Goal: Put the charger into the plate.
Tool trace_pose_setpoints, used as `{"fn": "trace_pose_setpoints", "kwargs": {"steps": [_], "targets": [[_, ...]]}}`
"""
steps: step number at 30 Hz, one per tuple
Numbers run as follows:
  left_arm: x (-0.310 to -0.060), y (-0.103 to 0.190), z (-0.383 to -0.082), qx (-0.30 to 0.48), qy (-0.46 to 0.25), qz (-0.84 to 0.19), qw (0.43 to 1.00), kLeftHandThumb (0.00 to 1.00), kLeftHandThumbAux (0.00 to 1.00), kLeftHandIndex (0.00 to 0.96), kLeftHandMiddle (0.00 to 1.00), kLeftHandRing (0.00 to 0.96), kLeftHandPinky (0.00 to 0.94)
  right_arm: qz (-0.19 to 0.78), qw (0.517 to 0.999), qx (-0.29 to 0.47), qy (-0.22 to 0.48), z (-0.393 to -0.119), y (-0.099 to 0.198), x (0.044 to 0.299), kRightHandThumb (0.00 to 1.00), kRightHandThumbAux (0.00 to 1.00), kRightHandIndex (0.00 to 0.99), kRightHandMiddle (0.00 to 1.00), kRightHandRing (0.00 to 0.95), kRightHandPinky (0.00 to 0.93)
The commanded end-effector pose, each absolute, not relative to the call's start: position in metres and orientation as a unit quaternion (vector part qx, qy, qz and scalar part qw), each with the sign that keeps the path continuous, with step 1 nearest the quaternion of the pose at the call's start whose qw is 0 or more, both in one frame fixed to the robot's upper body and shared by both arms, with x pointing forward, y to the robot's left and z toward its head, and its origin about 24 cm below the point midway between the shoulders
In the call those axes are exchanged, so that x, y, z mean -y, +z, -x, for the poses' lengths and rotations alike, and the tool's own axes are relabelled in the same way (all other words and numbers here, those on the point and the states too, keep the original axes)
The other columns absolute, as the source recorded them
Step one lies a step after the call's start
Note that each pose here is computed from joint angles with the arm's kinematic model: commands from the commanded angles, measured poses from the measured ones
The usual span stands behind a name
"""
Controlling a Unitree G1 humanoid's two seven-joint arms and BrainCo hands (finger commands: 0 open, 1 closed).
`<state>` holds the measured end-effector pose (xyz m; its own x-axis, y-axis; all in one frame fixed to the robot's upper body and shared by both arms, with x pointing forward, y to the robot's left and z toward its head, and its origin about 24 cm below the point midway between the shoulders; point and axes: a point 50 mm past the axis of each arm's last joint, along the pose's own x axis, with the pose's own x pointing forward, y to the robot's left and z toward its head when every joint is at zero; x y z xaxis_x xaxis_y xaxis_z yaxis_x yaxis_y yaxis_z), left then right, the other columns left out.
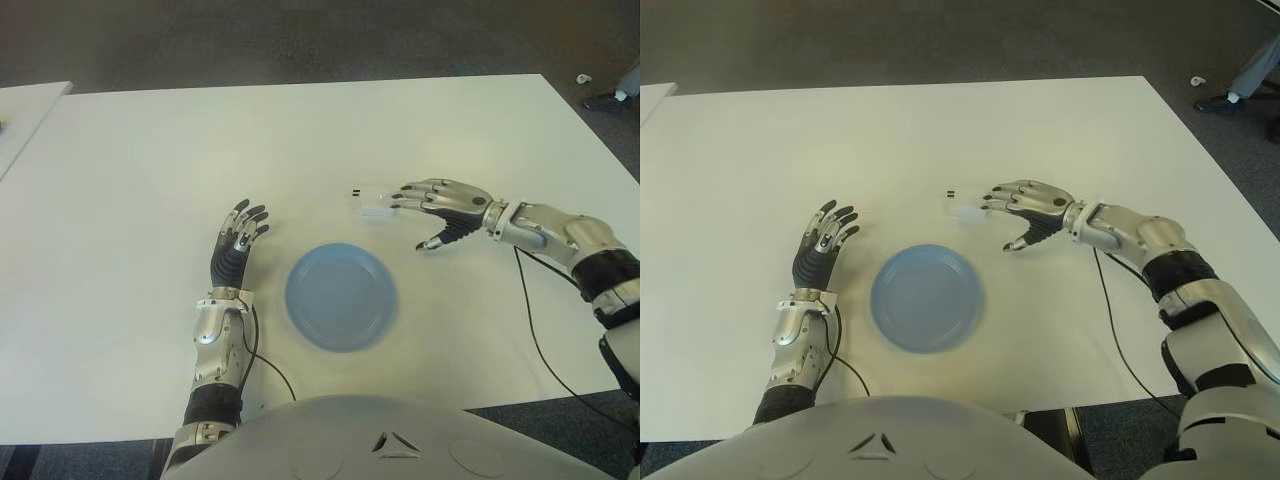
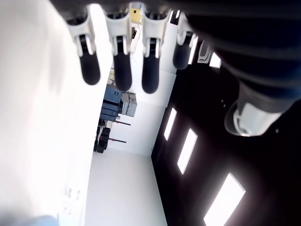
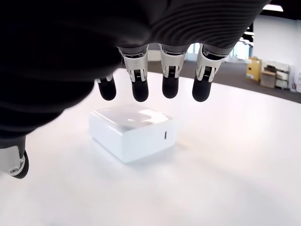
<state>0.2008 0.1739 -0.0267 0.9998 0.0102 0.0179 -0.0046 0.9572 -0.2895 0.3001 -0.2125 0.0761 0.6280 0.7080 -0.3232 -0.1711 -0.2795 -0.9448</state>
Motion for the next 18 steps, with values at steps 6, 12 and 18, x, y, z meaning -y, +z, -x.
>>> {"fn": "trace_pose_setpoints", "kwargs": {"steps": [6, 12, 18], "targets": [[-0.172, -0.045, -0.189, -0.042, 0.004, 0.162, 0.986, 0.000, 0.502, 0.150, 0.256, 0.241, 0.238, 0.689, 0.584, 0.179, 0.390, -0.285, 0.080, 0.218, 0.000, 0.423, 0.000, 0.000, 0.000, 0.000], [-0.173, -0.045, -0.190, -0.042, 0.007, 0.161, 0.986, 0.000, 0.500, 0.146, 0.254, 0.241, 0.234, 0.683, 0.594, 0.169, 0.390, -0.278, 0.078, 0.221, 0.000, 0.415, 0.000, 0.000, 0.000, 0.000], [-0.174, -0.045, -0.190, -0.044, 0.007, 0.158, 0.987, 0.000, 0.494, 0.142, 0.249, 0.235, 0.227, 0.680, 0.598, 0.164, 0.392, -0.273, 0.077, 0.223, 0.000, 0.408, 0.000, 0.000, 0.000, 0.000]]}}
